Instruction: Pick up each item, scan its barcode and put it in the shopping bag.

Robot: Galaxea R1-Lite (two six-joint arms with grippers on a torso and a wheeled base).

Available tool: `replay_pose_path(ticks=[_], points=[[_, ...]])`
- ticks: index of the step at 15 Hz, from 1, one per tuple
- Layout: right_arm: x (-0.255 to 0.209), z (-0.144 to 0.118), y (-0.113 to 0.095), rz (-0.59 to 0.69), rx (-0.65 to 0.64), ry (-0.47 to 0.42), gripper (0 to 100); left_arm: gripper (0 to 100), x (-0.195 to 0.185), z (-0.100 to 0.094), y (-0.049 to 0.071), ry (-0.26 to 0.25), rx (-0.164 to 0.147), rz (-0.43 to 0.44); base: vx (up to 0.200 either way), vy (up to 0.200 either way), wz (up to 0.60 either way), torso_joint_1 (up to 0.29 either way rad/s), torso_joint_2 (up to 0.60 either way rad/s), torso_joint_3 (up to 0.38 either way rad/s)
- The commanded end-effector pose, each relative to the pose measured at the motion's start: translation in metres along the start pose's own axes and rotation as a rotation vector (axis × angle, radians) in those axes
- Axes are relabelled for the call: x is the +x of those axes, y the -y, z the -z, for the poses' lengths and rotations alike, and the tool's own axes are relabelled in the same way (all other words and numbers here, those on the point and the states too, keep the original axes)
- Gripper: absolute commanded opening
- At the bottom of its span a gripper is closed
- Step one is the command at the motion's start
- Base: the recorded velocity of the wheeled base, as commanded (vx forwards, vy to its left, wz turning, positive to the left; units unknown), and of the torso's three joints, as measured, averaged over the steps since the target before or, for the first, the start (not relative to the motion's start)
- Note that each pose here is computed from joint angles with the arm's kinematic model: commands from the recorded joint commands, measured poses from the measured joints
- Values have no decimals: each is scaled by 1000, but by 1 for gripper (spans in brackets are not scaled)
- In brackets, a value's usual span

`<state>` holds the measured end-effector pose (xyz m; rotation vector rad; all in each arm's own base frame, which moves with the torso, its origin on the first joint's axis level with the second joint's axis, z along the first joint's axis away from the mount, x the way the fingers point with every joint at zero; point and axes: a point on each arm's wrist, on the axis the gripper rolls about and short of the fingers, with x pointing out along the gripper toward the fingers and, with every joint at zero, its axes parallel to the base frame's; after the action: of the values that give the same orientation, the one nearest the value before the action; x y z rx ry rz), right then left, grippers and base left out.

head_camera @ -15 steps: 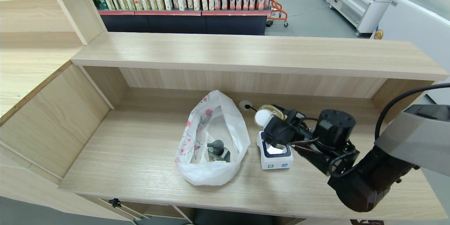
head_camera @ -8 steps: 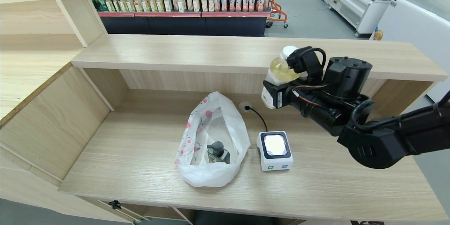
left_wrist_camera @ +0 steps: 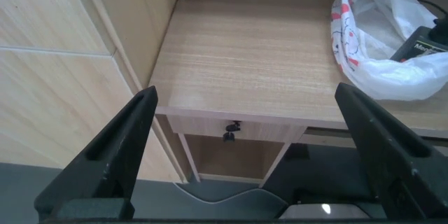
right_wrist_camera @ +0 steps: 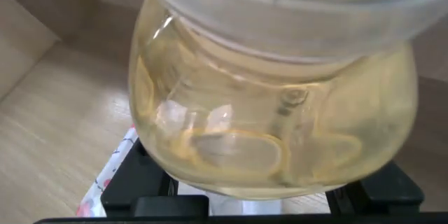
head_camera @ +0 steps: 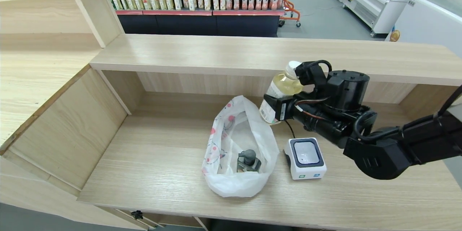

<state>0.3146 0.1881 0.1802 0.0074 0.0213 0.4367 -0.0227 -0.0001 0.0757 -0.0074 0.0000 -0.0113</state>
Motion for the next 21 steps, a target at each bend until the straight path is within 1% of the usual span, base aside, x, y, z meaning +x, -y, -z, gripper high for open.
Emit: replay_pose_path(ticks=[1, 4, 9, 11, 13, 16, 19, 21], points=[[0, 26, -3, -30, -4, -67, 0, 100, 0, 0, 0, 2, 0, 1, 0, 0, 0, 0, 0, 0], [2, 49, -3, -58, -7, -64, 0, 100, 0, 0, 0, 2, 0, 1, 0, 0, 0, 0, 0, 0], [5, 77, -4, -84, -12, -95, 0, 100, 0, 0, 0, 2, 0, 1, 0, 0, 0, 0, 0, 0], [7, 88, -7, -90, -11, -77, 0, 100, 0, 0, 0, 2, 0, 1, 0, 0, 0, 0, 0, 0], [11, 95, -6, -89, -18, -70, 0, 100, 0, 0, 0, 2, 0, 1, 0, 0, 0, 0, 0, 0], [14, 109, -3, -92, -22, -105, 0, 100, 0, 0, 0, 2, 0, 1, 0, 0, 0, 0, 0, 0], [19, 120, -4, -95, -21, -92, 0, 100, 0, 0, 0, 2, 0, 1, 0, 0, 0, 0, 0, 0], [20, 124, -4, -112, -22, -99, 0, 100, 0, 0, 0, 2, 0, 1, 0, 0, 0, 0, 0, 0]])
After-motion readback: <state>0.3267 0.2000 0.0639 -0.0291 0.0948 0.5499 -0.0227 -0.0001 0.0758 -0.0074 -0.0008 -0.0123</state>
